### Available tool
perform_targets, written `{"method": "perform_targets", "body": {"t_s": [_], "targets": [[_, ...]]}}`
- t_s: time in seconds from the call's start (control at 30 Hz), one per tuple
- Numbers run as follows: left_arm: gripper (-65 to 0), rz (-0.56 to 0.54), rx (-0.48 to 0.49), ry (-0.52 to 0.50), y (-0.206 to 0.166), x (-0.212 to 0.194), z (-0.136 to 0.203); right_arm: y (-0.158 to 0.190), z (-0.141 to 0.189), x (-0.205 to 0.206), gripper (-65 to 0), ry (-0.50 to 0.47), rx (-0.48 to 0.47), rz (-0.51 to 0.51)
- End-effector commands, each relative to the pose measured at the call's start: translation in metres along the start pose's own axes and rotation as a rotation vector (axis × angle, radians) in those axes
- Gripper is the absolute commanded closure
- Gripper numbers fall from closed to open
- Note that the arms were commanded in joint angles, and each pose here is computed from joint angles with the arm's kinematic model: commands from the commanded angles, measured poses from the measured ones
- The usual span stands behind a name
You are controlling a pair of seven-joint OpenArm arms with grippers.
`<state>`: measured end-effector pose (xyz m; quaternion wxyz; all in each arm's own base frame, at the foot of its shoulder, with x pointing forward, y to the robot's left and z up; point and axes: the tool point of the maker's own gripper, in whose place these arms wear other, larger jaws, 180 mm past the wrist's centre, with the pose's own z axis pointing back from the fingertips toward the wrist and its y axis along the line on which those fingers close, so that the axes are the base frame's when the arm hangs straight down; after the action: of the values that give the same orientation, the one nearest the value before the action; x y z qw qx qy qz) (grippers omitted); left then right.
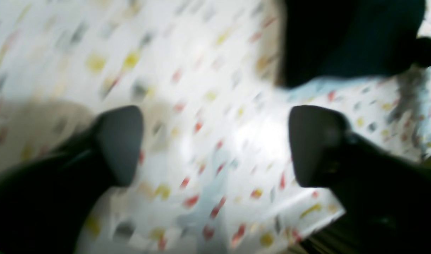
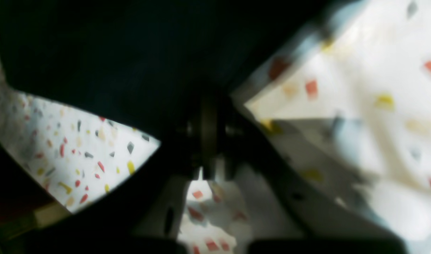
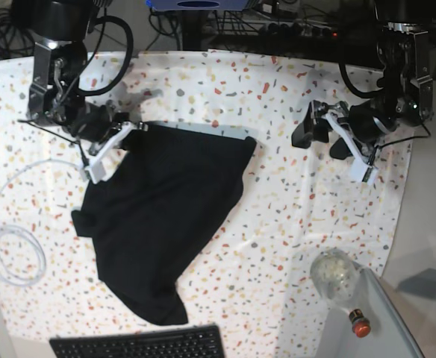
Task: Layout the t-shirt on the table in an organized manner, then fold the t-shirt properly
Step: 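Release the t-shirt and grasp its edge with the right gripper, then pull the t-shirt with the right gripper and regrasp its edge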
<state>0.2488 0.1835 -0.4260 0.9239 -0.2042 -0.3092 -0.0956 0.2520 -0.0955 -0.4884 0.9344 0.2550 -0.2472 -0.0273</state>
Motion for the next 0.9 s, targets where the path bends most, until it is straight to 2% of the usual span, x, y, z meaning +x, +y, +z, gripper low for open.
{"method": "perform_targets", "body": {"t_s": [0.0, 0.03, 0.1, 0.13, 0.27, 0.33, 0.4, 0.47, 0.5, 0.57, 0.6, 0.63, 0.73, 0.8, 0.87], "targets": [[-40.5, -0.045, -0.004, -0.003, -0.002, 0.01, -0.003, -0.018, 0.016, 0.016, 0.0, -0.055, -0.044, 0.002], [-29.6, -0.078, -0.014, 0.018, -0.009, 0.01, -0.011, -0.028, 0.027, 0.018, 0.0, -0.069, -0.072, -0.004], [-3.3, -0.129, -0.031, 0.071, -0.026, 0.003, -0.031, -0.046, 0.055, 0.024, 0.0, -0.12, -0.141, -0.007], [0.0, -0.151, -0.032, 0.09, -0.034, 0.002, -0.042, -0.054, 0.07, 0.027, 0.0, -0.148, -0.177, 0.004], [0.0, -0.201, -0.025, 0.145, -0.062, 0.0, -0.078, -0.071, 0.123, 0.041, 0.0, -0.24, -0.298, 0.056], [0.0, -0.236, -0.044, 0.15, -0.08, 0.007, -0.092, -0.072, 0.136, 0.043, 0.0, -0.252, -0.325, 0.085], [0.0, -0.257, -0.07, 0.134, -0.096, 0.017, -0.101, -0.068, 0.144, 0.046, 0.0, -0.265, -0.337, 0.11], [0.0, -0.269, -0.1, 0.074, -0.111, 0.03, -0.108, -0.063, 0.15, 0.048, 0.0, -0.276, -0.344, 0.133], [-3.3, -0.271, -0.122, 0.043, -0.12, 0.035, -0.112, -0.061, 0.152, 0.05, 0.0, -0.284, -0.346, 0.141], [-16.0, -0.263, -0.155, -0.001, -0.132, 0.043, -0.119, -0.05, 0.154, 0.058, 0.0, -0.296, -0.335, 0.181], [-20.2, -0.256, -0.16, -0.007, -0.133, 0.044, -0.12, -0.041, 0.152, 0.061, 0.0, -0.297, -0.32, 0.211], [-22.2, -0.253, -0.158, -0.009, -0.132, 0.045, -0.121, -0.029, 0.15, 0.064, 0.0, -0.298, -0.302, 0.246], [-20.4, -0.245, -0.14, -0.019, -0.123, 0.048, -0.118, 0.011, 0.149, 0.085, 0.0, -0.321, -0.237, 0.4], [-18.3, -0.202, -0.074, -0.027, -0.09, 0.047, -0.108, 0.038, 0.14, 0.107, 0.0, -0.341, -0.18, 0.507], [-16.6, -0.161, 0.0, -0.038, -0.053, 0.049, -0.094, 0.038, 0.146, 0.135, 0.0, -0.392, -0.209, 0.506]]}}
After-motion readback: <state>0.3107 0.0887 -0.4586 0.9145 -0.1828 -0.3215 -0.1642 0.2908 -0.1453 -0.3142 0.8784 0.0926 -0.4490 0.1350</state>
